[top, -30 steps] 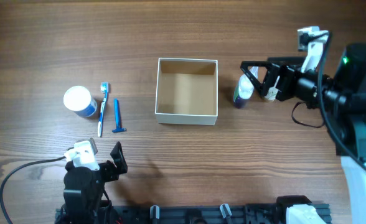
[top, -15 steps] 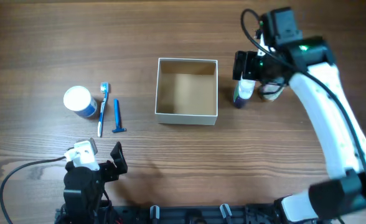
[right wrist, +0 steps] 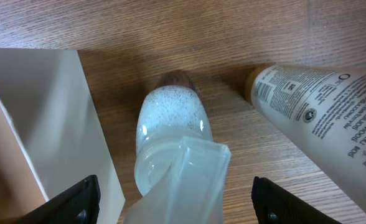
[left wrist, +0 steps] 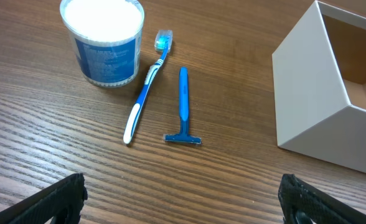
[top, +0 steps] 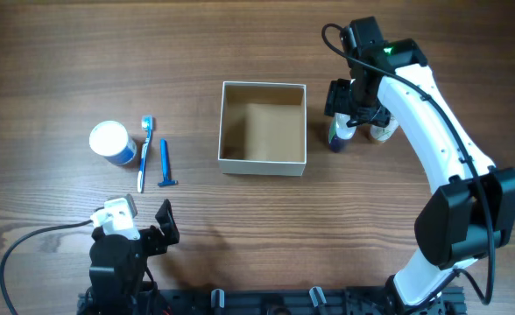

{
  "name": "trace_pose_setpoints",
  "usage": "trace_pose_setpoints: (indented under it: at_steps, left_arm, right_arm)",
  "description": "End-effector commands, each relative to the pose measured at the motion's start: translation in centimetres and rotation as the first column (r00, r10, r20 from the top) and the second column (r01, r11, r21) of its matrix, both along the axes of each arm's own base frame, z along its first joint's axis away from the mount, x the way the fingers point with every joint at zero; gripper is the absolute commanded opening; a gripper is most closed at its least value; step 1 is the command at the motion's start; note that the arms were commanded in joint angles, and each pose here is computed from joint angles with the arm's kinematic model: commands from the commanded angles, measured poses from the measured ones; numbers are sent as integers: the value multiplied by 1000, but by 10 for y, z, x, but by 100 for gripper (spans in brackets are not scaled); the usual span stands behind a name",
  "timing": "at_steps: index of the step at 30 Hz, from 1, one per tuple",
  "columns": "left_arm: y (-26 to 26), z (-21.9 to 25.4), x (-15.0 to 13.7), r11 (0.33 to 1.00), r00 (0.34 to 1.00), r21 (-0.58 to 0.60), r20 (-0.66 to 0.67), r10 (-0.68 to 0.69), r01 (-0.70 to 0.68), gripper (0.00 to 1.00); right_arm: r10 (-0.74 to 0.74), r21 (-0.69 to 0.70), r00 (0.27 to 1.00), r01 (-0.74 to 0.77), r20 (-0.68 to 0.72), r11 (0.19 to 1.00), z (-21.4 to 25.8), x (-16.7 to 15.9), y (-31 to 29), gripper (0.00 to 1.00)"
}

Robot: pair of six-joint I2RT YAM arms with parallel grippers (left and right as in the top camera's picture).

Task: Pack container
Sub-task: 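Reach the right gripper to the blue soap pump bottle and grasp it, then carry the soap bottle left and lower it into the box's right corner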

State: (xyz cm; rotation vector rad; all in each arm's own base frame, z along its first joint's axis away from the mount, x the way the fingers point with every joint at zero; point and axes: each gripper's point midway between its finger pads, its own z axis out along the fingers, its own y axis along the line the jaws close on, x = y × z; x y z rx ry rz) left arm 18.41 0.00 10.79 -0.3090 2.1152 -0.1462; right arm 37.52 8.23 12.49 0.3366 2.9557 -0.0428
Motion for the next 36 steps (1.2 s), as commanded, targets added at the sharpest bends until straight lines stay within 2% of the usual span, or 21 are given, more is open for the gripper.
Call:
trace_pose_setpoints:
  at_steps: [1, 6, 8, 13, 19, 23, 26, 28, 30, 34, 36]
  left_arm:
    - [0, 1, 0, 1000, 1000, -14, 10, 9, -8, 100]
    - [0, 1, 0, 1000, 1000, -14, 10, 9, -8, 100]
    - [0, 1, 0, 1000, 1000, -14, 10, 9, -8, 100]
    - [0, 1, 0, 1000, 1000, -14, 10, 9, -8, 100]
    - [0, 1, 0, 1000, 1000, -14, 10, 9, -8, 100]
    - [0, 1, 0, 1000, 1000, -14, 10, 9, -8, 100]
    - [0, 1, 0, 1000, 1000, -14, 10, 9, -8, 100]
    - [0, 1, 0, 1000, 1000, -14, 10, 9, -8, 100]
    - [0, 1, 0, 1000, 1000, -14, 10, 9, -8, 100]
    - [0, 1, 0, 1000, 1000, -14, 10, 9, -8, 100]
    - [0, 1, 0, 1000, 1000, -14, 10, 9, -8, 100]
  right_arm:
    - [-21, 18, 1000, 21, -9, 1000, -8, 1, 4, 78]
    - [-21, 21, 1000, 22, -22, 1000, -27, -3, 3, 77]
    - [-21, 22, 1000, 21, -22, 1000, -32, -4, 3, 74]
    - [-17, 3, 1000, 17, 15, 1000, -30, 4, 1, 61]
    - [33, -46, 998, -31, 47, 998, -19, 6, -7, 31]
    - [71, -45, 992, -67, 104, 997, 7, 3, -8, 27]
    - [78, -27, 976, -74, 202, 997, 51, -3, -7, 24]
    - [95, 0, 958, -99, 272, 995, 84, -11, -1, 17]
    - [140, 42, 928, -165, 346, 985, 117, -21, 12, 12]
    - [220, 57, 837, -286, 501, 957, 176, -46, 42, 12]
    - [251, 60, 822, -326, 510, 943, 179, -53, 56, 12]
